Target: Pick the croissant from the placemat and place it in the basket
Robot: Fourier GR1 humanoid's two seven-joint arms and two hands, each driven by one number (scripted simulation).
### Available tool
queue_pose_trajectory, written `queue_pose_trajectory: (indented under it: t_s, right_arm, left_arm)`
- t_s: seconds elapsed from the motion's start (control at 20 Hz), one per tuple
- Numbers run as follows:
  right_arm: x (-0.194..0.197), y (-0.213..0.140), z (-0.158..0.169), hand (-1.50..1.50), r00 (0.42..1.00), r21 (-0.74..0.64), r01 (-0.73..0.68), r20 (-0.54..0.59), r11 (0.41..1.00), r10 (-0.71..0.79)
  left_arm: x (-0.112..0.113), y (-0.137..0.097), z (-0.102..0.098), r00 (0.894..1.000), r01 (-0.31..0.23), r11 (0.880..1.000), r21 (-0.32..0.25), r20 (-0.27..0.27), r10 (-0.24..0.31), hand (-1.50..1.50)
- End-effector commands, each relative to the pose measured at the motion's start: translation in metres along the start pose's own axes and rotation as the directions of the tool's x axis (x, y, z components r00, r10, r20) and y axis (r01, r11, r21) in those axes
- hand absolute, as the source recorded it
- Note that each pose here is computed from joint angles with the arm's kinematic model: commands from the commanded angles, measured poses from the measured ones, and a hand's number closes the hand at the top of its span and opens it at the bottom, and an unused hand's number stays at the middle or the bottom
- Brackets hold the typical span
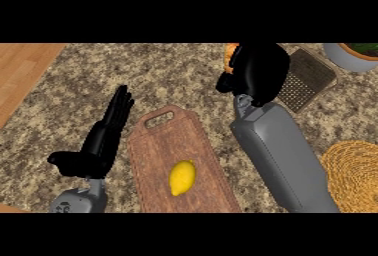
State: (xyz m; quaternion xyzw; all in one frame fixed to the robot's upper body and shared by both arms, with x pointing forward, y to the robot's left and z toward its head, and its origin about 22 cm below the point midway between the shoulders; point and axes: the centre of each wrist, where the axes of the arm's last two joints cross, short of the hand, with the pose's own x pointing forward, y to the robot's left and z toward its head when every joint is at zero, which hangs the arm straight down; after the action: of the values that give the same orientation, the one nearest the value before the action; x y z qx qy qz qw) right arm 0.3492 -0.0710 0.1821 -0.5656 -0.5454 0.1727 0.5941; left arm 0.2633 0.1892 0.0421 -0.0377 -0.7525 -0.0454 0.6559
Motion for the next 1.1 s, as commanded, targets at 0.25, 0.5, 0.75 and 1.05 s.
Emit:
queue_pose_trajectory:
  t_s: [0.25, 0.5, 0.75, 1.05]
  right_arm:
    - [0.087, -0.052, -0.005, 1.5, 0.974, -0.143, 0.184, -0.106, 0.972, -0.2]
    - [0.108, -0.059, -0.011, 1.5, 0.966, -0.174, 0.145, -0.189, 0.974, -0.178]
    - [0.119, -0.047, -0.021, 1.5, 0.968, -0.165, -0.013, -0.251, 0.986, -0.029]
    - [0.126, -0.05, -0.03, 1.5, 0.96, -0.151, -0.021, -0.28, 0.988, -0.022]
  left_arm:
    - [-0.002, 0.001, -0.008, 1.0, 0.013, 1.0, 0.016, 0.001, -0.014, 0.0]
    - [-0.004, 0.006, -0.003, 1.0, 0.021, 0.999, 0.044, -0.012, -0.02, 0.0]
    - [-0.01, 0.021, 0.002, 0.999, 0.009, 0.997, 0.078, -0.032, -0.007, 0.0]
    - [-0.009, 0.019, -0.001, 0.999, 0.013, 0.989, 0.145, -0.034, -0.008, 0.0]
